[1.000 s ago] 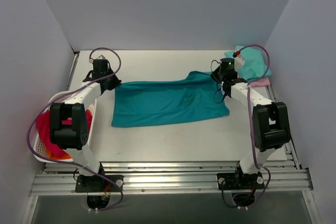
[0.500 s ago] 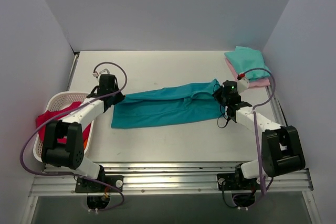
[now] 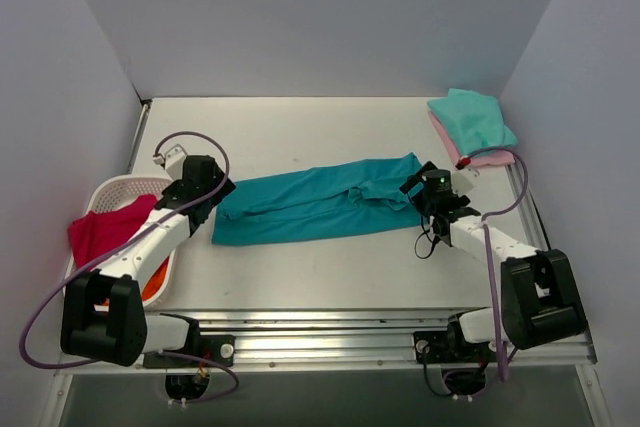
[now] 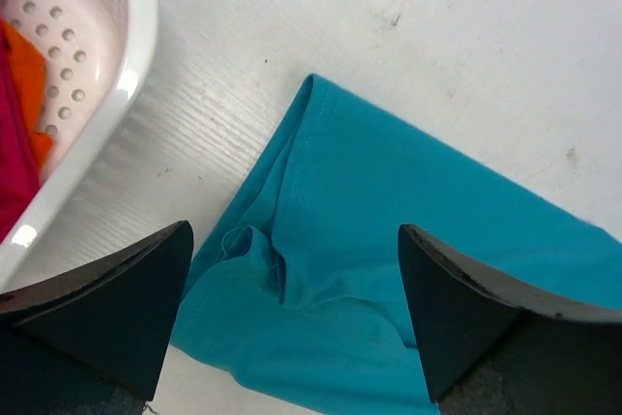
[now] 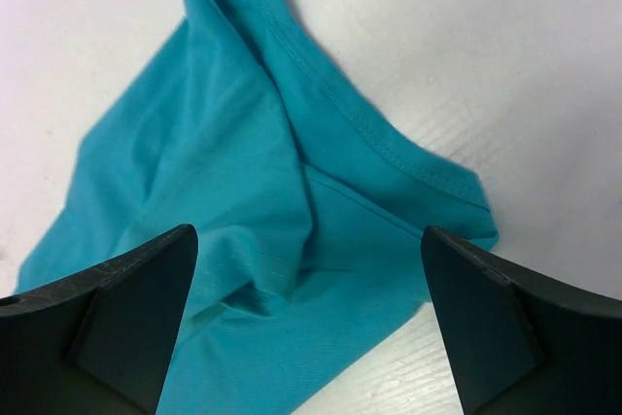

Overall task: Fold and stack the t-shirts
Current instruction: Fold the other side of the tshirt into a rectangle

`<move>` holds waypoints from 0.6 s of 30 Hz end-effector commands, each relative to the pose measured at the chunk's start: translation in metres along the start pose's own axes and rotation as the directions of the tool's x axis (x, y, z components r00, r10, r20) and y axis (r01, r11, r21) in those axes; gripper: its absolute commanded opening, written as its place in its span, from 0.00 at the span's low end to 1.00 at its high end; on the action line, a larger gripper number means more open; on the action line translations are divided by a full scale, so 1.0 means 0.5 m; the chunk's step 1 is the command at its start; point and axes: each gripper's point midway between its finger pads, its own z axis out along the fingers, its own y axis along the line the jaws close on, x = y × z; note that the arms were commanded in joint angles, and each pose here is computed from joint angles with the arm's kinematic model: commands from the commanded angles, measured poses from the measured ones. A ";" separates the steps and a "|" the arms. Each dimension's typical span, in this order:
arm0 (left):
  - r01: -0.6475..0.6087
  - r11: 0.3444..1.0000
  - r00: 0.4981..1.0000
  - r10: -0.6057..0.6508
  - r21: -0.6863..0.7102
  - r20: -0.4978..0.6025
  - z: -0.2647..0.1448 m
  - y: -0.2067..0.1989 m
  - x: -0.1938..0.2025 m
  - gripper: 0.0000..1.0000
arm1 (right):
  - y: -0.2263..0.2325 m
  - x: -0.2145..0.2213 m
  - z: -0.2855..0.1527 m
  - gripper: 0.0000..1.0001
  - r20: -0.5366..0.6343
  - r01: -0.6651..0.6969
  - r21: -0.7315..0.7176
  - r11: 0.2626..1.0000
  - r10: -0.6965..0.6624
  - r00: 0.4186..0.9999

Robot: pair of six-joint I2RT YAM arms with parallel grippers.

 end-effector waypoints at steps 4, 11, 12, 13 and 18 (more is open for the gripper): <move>0.014 0.999 0.996 -0.016 0.029 0.091 -0.028 -0.023 -0.068 0.94 | 0.049 -0.080 -0.037 0.94 0.111 -0.043 -0.046 0.998 0.048 0.993; -0.021 0.999 0.998 0.019 0.037 0.059 0.018 -0.042 -0.044 0.93 | 0.033 -0.064 -0.030 0.94 0.101 -0.037 -0.033 0.999 0.040 0.994; -0.024 0.999 0.998 0.022 0.035 0.053 0.027 -0.045 -0.040 0.93 | 0.030 -0.061 -0.028 0.94 0.100 -0.038 -0.030 0.999 0.040 0.994; -0.026 0.999 0.998 0.024 0.039 0.051 0.035 -0.052 -0.039 0.92 | 0.022 -0.054 -0.026 0.94 0.096 -0.038 -0.023 0.999 0.040 0.995; -0.056 0.997 0.998 0.055 0.056 0.008 0.097 -0.088 -0.016 0.87 | 0.004 -0.032 -0.015 0.94 0.088 -0.045 -0.016 0.999 0.046 0.995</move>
